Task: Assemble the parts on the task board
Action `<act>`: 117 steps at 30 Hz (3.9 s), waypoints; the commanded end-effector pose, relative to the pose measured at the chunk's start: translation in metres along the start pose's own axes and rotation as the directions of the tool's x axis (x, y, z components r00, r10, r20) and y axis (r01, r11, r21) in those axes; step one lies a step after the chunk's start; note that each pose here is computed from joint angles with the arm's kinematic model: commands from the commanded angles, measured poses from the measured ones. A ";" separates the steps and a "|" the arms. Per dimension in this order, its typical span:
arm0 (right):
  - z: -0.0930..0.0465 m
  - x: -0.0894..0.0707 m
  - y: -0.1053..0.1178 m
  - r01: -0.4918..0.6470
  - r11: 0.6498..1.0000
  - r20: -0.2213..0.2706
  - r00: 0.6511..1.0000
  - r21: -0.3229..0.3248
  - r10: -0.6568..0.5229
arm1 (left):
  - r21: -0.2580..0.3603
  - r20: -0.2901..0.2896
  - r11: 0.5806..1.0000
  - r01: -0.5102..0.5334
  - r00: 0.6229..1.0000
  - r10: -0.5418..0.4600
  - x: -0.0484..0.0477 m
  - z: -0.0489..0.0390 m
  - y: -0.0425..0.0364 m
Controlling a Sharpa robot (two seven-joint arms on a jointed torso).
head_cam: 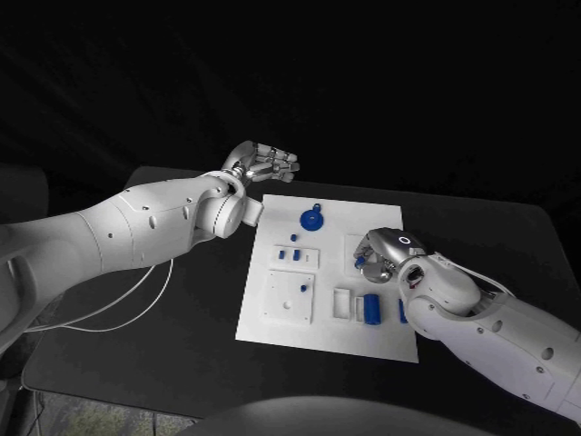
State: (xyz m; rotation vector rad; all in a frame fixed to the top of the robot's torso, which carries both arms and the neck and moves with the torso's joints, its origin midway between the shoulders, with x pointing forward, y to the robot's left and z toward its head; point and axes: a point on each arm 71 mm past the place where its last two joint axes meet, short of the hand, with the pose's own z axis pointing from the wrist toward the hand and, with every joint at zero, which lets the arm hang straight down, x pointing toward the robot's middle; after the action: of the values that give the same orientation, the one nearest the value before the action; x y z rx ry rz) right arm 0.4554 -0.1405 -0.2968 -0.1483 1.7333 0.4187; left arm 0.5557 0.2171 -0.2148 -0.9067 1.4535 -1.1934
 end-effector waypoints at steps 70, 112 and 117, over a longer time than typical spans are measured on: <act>-0.025 0.040 0.142 0.070 0.937 -0.025 0.996 -0.341 -0.084 | 0.008 -0.021 1.000 0.003 1.000 -0.003 0.0067 0.0056 -0.0013; -0.028 0.048 0.144 0.051 0.943 -0.032 0.997 -0.329 -0.065 | 0.005 -0.026 1.000 0.005 1.000 -0.005 0.0069 0.0054 -0.0010; -0.027 0.049 0.142 0.056 0.946 -0.036 0.997 -0.320 -0.071 | 0.004 -0.027 1.000 0.005 1.000 -0.005 0.0068 0.0054 -0.0010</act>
State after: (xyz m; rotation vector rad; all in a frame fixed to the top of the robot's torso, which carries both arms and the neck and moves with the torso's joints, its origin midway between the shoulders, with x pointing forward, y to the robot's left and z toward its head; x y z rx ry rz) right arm 0.3735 -0.0119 -0.3120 -0.4553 1.6915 0.6604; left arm 0.5598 0.2120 -0.2164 -0.9052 1.4646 -1.1975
